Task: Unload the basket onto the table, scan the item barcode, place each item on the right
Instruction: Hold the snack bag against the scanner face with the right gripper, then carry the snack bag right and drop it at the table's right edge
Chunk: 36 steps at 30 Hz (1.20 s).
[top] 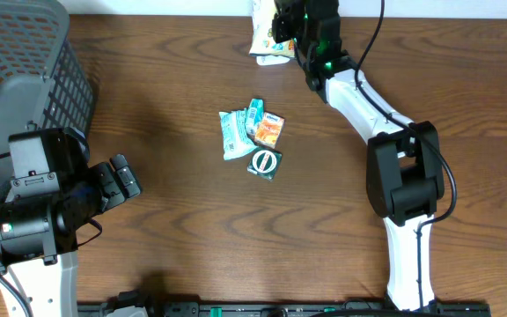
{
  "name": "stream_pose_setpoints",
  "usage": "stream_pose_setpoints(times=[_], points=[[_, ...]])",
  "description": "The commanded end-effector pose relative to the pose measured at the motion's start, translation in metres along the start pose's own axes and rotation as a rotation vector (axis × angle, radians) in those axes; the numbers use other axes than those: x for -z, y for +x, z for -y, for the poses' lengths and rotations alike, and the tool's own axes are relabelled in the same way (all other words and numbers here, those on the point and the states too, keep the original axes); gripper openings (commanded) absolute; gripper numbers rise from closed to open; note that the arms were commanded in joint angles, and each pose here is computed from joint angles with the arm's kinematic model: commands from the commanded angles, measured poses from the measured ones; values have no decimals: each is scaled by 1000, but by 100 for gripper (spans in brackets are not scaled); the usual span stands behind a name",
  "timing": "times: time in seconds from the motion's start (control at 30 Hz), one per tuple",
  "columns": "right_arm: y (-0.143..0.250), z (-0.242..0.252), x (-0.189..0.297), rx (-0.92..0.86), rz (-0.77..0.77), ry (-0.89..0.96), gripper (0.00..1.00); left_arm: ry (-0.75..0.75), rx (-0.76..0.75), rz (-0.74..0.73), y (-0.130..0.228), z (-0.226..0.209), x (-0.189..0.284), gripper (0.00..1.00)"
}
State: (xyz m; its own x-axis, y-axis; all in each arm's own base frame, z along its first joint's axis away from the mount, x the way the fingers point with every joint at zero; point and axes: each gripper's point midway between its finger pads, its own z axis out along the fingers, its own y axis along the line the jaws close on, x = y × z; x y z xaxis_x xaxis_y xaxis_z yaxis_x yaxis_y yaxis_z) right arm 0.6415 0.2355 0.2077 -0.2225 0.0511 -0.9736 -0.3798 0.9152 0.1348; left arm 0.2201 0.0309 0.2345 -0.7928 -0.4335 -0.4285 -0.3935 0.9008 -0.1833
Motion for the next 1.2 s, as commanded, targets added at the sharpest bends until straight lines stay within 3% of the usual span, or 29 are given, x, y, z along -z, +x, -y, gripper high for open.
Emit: stream_pose_setpoints(times=[0.0, 0.13, 0.27, 0.43, 0.6, 0.63, 0.7, 0.77, 0.8, 1.0, 1.17], points=[[-43, 30, 15, -5, 78, 67, 1, -19, 14, 3, 0, -4, -1, 97], [-64, 78, 41, -31, 45, 150, 1, -19, 14, 3, 0, -4, -1, 98], [-60, 143, 78, -1, -89, 266, 1, -19, 14, 3, 0, -4, -1, 98], [-19, 225, 138, 146, -367, 398, 1, -19, 14, 3, 0, -4, -1, 98], [24, 308, 210, 178, -623, 635, 1, -19, 14, 3, 0, -4, -1, 98], [29, 322, 224, 165, -653, 677, 9, -19, 14, 3, 0, -4, -1, 98], [39, 338, 243, 131, -700, 707, 61, -19, 14, 3, 0, -4, -1, 98], [48, 347, 259, 94, -736, 712, 90, -19, 14, 3, 0, -4, -1, 98], [52, 349, 264, 78, -749, 706, 98, -19, 14, 3, 0, -4, -1, 98], [69, 335, 268, -34, -777, 609, 99, -19, 14, 3, 0, -4, -1, 98], [75, 282, 240, -207, -731, 358, 99, -19, 14, 3, 0, -4, -1, 97]])
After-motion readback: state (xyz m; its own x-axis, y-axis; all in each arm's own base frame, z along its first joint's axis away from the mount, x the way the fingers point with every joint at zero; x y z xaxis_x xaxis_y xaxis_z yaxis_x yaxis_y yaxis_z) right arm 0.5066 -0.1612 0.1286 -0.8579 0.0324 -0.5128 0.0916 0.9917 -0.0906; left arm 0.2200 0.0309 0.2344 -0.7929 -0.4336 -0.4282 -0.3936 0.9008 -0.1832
